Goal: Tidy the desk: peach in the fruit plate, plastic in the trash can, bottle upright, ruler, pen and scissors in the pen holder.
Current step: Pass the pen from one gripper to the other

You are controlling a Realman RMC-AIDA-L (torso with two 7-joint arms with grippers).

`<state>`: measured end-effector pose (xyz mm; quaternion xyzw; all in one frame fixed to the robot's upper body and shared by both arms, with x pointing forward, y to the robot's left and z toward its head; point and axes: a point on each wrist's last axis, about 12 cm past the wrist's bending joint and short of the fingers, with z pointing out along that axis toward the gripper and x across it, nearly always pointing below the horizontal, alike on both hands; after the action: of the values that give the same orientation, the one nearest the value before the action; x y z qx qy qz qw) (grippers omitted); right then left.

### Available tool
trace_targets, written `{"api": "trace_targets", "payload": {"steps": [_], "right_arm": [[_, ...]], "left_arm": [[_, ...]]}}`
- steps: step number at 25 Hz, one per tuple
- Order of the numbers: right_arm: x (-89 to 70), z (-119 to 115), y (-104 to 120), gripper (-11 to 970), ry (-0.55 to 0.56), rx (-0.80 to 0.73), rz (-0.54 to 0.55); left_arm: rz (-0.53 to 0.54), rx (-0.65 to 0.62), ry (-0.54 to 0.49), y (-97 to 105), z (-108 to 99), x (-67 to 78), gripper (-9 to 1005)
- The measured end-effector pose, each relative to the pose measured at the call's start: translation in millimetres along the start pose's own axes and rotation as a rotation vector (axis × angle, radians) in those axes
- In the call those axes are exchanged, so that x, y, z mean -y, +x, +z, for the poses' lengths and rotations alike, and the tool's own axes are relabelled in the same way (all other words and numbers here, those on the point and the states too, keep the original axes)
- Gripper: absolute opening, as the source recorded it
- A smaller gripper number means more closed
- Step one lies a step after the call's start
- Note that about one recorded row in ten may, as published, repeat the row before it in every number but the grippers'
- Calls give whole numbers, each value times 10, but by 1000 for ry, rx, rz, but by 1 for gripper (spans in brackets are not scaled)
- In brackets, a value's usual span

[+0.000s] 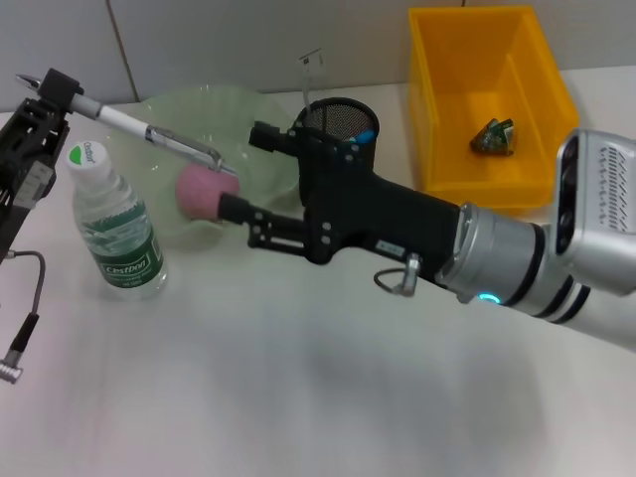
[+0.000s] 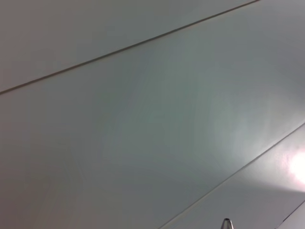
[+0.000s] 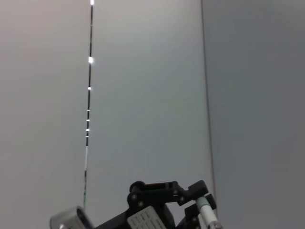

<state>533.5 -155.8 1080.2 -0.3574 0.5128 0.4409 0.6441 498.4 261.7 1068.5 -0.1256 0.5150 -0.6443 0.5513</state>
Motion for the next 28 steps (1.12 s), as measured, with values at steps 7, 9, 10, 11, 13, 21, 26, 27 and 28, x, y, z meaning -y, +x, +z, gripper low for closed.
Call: {"api": "trace_targets", "payload": {"steps": [7, 9, 10, 11, 13, 21, 26, 27, 28], "right_arm": [[70, 107, -10, 810, 22, -15, -8], [84, 142, -12, 810, 23, -21, -9], [88, 159, -11, 810, 25, -24, -7], [92, 174, -10, 810, 26, -27, -6], [100, 191, -11, 810, 29, -29, -7], [126, 252, -37, 809, 26, -25, -13], [129, 271, -46, 809, 19, -24, -16], [129, 271, -46, 809, 19, -24, -16], [130, 275, -48, 809, 18, -24, -17]], "left_arm": [[2, 9, 5, -15, 56, -5, 145], [3, 14, 8, -23, 74, -5, 146], [3, 14, 8, -23, 74, -5, 146], [2, 14, 10, -25, 82, -5, 146], [1, 16, 10, -27, 84, -5, 146], [1, 17, 9, -29, 86, -7, 146], [2, 24, 8, -36, 93, -9, 146], [2, 24, 8, -36, 93, -9, 146], [2, 24, 8, -36, 92, -9, 146]]}}
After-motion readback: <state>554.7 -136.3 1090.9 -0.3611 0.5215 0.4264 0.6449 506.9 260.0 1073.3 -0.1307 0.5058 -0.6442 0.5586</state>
